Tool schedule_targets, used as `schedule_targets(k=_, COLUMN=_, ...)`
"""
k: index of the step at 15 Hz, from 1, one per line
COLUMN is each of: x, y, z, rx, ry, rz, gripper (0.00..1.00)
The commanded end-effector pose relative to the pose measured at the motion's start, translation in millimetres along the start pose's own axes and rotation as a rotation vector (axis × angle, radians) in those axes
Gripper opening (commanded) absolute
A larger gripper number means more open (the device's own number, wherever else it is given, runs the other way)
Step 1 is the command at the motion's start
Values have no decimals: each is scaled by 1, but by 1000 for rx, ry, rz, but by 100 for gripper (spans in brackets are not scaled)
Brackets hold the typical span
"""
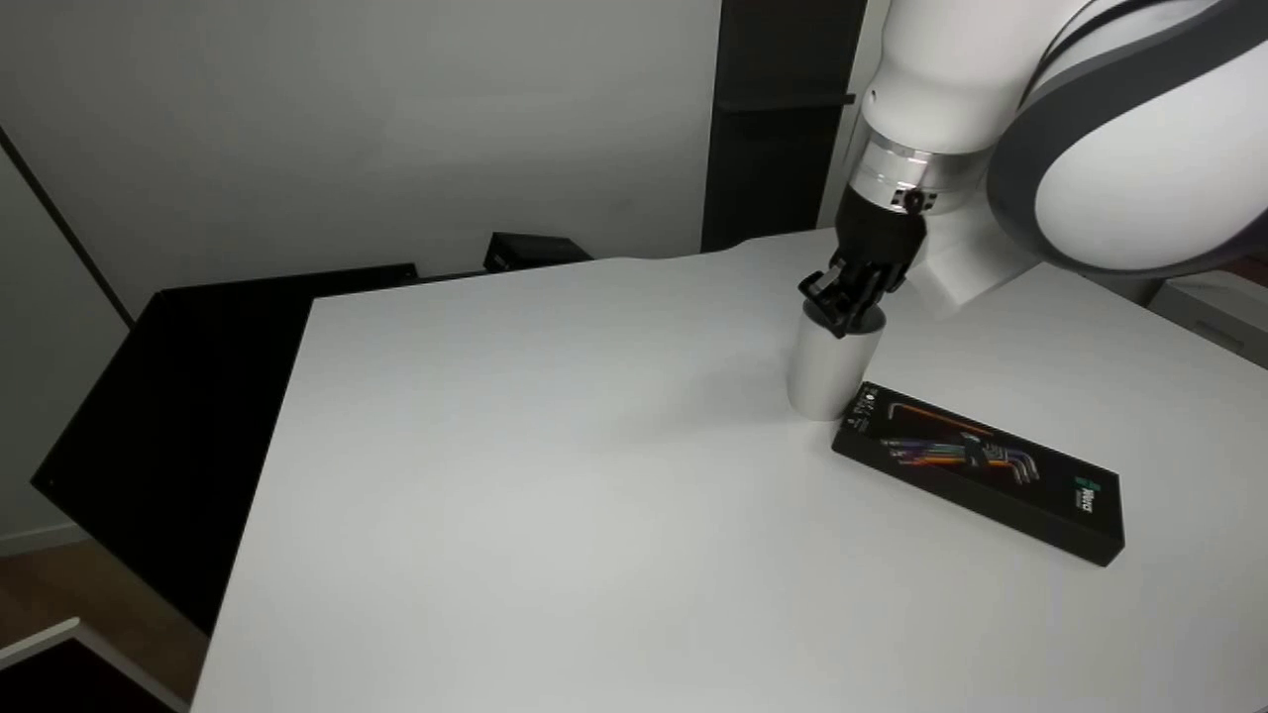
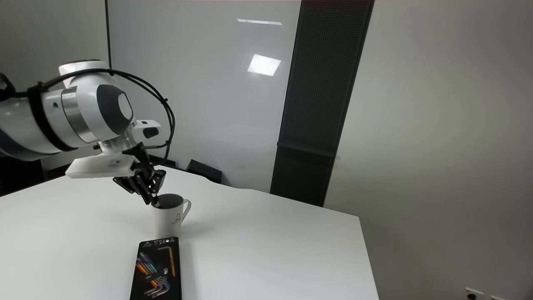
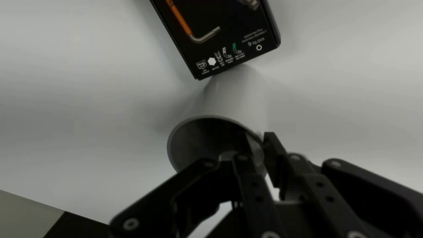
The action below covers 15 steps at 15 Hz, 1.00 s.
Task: Put the marker on the table, put it back in the mug then put it back on the table
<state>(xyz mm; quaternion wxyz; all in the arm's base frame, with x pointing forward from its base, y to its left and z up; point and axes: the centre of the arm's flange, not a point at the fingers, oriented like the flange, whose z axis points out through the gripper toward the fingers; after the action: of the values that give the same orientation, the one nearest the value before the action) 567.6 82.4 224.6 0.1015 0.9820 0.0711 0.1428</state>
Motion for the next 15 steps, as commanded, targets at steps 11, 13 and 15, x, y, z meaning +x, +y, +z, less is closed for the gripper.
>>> schedule_targets(k=11, x=48, y=35, z=-56, rx=-73, ry=12, rz=102, gripper=7)
schedule_targets(k=13, x=55, y=41, z=-71, rx=-92, ry=19, rz=114, gripper=7)
schedule_targets(k=15, x=60, y=50, z=-87, rx=-104, ry=24, rz=129, gripper=7)
